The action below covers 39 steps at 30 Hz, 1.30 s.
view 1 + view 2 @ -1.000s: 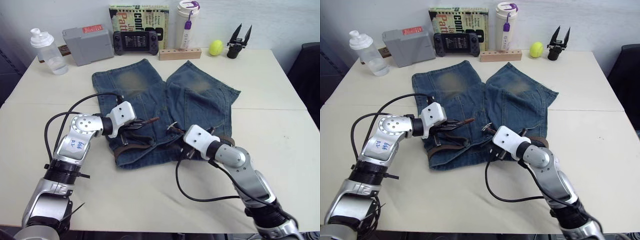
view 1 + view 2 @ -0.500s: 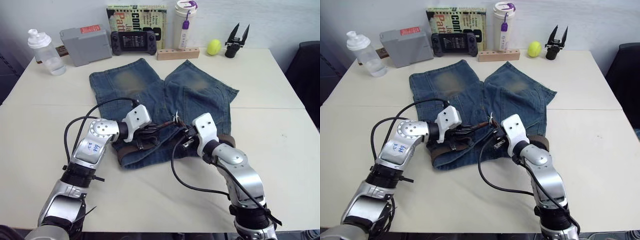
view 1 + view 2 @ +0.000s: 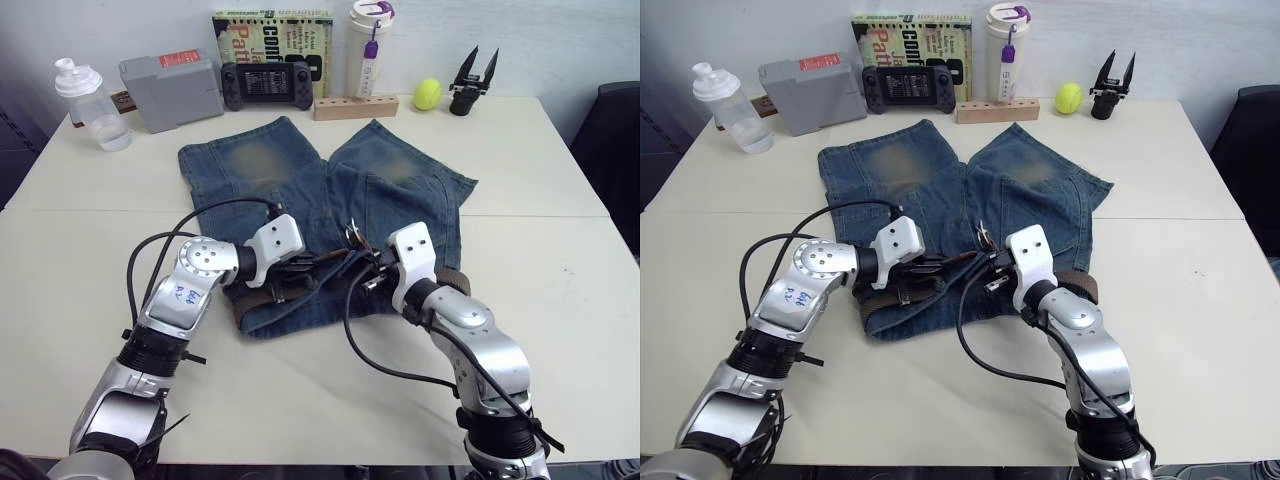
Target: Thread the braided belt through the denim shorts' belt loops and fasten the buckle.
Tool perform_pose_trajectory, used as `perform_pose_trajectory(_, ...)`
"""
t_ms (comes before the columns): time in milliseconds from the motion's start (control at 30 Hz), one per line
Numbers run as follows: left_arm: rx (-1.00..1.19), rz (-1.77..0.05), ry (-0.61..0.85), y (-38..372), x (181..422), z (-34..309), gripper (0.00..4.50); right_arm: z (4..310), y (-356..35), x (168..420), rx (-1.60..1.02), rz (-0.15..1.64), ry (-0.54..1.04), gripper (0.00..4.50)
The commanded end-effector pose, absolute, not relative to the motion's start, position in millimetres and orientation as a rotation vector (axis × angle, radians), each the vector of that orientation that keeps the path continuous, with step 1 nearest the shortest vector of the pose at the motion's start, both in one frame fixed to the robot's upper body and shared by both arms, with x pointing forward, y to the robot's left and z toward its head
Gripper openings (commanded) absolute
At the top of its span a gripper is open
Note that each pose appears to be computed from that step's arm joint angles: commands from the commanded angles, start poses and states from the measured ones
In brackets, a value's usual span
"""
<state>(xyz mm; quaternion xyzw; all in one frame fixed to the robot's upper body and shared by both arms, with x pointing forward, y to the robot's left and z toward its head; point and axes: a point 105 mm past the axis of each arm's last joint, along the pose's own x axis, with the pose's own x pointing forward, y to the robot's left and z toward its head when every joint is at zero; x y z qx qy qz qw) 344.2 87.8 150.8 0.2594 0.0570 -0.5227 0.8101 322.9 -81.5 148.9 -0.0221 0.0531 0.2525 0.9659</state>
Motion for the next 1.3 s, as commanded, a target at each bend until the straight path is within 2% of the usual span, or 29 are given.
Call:
perform_pose_trajectory(33, 0.522, -1.067, 0.087, 102, 346, 166, 0.0, 175, -95, 328, 0.097, 0.399, 0.007, 0.0)
perform_pose_trajectory(100, 0.493, -1.013, 0.086, 112, 351, 171, 0.0, 171, -126, 336, 0.103, 0.168, 0.015, 0.0)
perform_pose_trajectory(167, 0.481, -1.011, 0.092, 113, 348, 169, 0.0, 163, -127, 334, 0.191, 0.118, 0.062, 0.0)
perform_pose_trajectory(233, 0.495, -1.038, 0.111, 110, 342, 161, 0.0, 173, -86, 324, 0.209, 0.329, 0.037, 0.0)
perform_pose_trajectory(400, 0.506, -1.046, 0.111, 101, 339, 158, 0.0, 182, -77, 324, 0.181, 0.367, -0.004, 0.0)
perform_pose_trajectory(467, 0.505, -1.045, 0.109, 101, 339, 159, 0.0, 176, -58, 314, 0.032, 0.522, 0.007, 0.0)
perform_pose_trajectory(533, 0.513, -1.025, 0.11, 106, 342, 161, 0.0, 156, -40, 295, -0.431, 0.749, -0.023, 0.0)
perform_pose_trajectory(600, 0.524, -1.002, 0.117, 113, 345, 162, 0.0, 137, -43, 286, -0.707, 0.865, -0.027, 0.0)
perform_pose_trajectory(767, 0.587, -0.922, 0.201, 147, 355, 156, 0.0, 140, -63, 296, -1.106, 0.933, -0.141, 0.0)
perform_pose_trajectory(900, 0.618, -0.883, 0.252, 165, 357, 153, 0.0, 154, -66, 305, -1.255, 0.971, -0.254, 0.0)
perform_pose_trajectory(967, 0.621, -0.879, 0.257, 166, 358, 152, 0.0, 162, -64, 309, -1.231, 0.96, -0.292, 0.0)
perform_pose_trajectory(1033, 0.622, -0.885, 0.257, 165, 357, 151, 0.0, 188, -78, 337, -0.848, 0.688, -0.236, 0.0)
perform_pose_trajectory(1067, 0.621, -0.889, 0.256, 164, 356, 151, 0.0, 183, -93, 347, -0.661, 0.578, -0.115, 0.0)
perform_pose_trajectory(1167, 0.615, -0.904, 0.248, 158, 355, 151, 0.0, 162, -82, 332, -0.454, 0.625, 0.034, 0.0)
perform_pose_trajectory(1300, 0.612, -0.927, 0.243, 153, 355, 151, 0.0, 164, -73, 322, -0.459, 0.653, 0.05, 0.0)
